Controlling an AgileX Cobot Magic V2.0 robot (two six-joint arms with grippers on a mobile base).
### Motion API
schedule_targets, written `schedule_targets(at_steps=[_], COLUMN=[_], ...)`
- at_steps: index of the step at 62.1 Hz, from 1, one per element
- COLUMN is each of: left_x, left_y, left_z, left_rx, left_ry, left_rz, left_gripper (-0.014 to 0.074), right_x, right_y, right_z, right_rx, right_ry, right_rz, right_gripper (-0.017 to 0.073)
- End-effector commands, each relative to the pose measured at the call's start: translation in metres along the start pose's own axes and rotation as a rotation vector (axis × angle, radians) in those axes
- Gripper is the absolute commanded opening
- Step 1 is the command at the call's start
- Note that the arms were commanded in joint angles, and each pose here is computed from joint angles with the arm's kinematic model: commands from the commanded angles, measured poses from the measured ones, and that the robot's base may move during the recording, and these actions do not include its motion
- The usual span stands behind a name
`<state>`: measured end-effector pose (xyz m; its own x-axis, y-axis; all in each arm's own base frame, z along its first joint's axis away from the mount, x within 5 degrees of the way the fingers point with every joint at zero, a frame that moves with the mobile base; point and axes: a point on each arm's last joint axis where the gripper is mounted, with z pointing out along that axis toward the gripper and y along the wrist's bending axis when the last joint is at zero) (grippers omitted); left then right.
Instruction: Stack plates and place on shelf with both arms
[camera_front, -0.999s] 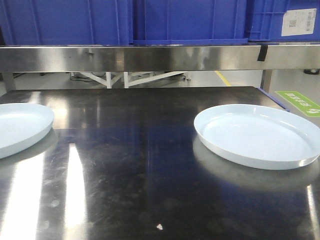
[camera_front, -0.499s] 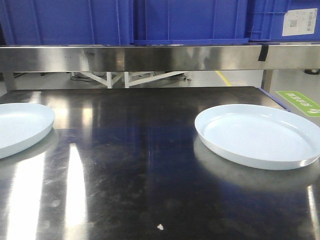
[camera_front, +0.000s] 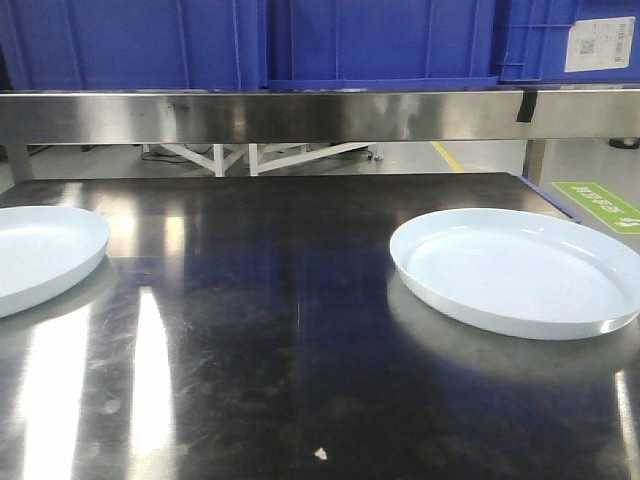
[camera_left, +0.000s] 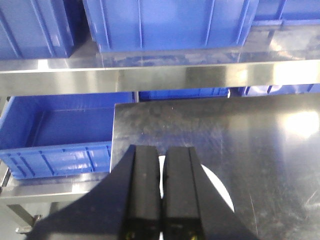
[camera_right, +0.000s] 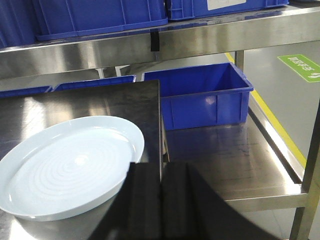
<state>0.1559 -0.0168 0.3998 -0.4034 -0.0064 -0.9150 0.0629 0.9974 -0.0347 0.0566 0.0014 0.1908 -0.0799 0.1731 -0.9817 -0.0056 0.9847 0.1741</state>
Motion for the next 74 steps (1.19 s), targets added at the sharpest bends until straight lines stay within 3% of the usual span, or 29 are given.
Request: schedule_targets(at_steps=[1, 31, 52, 60, 74], left_x=[-0.018, -0.018, -0.019, -0.02, -0.02], left_y=[-0.003, -0.003, -0.003, -0.003, -0.003], left_z=[-0.008, -0.008, -0.008, -0.009, -0.009], left_rx=[0.027, 0.028, 0.03, 0.031, 0.031], left_ry=[-0.134, -0.13, -0.144, -0.147, -0.147], left_rz=[-0.01, -0.013, -0.013, -0.013, -0.013], left_gripper=[0.0092, 0.0092, 0.0092, 0.0092, 0.0092], right_x=[-0.014, -0.014, -0.029, -0.046, -0.099], right_y=[0.002, 0.002, 0.004, 0.007, 0.017], right_z=[-0.003, -0.003, -0.006, -0.01, 0.007], right_rx=[-0.01, -0.01, -0.027, -0.035, -0.019], right_ry=[-0.121, -0.125, -0.262, -0.269, -0.149], right_rz=[-0.013, -0.014, -0.013, 0.002, 0.003], right_gripper=[0.0056, 0.0056, 0.0056, 0.0056, 0.0056])
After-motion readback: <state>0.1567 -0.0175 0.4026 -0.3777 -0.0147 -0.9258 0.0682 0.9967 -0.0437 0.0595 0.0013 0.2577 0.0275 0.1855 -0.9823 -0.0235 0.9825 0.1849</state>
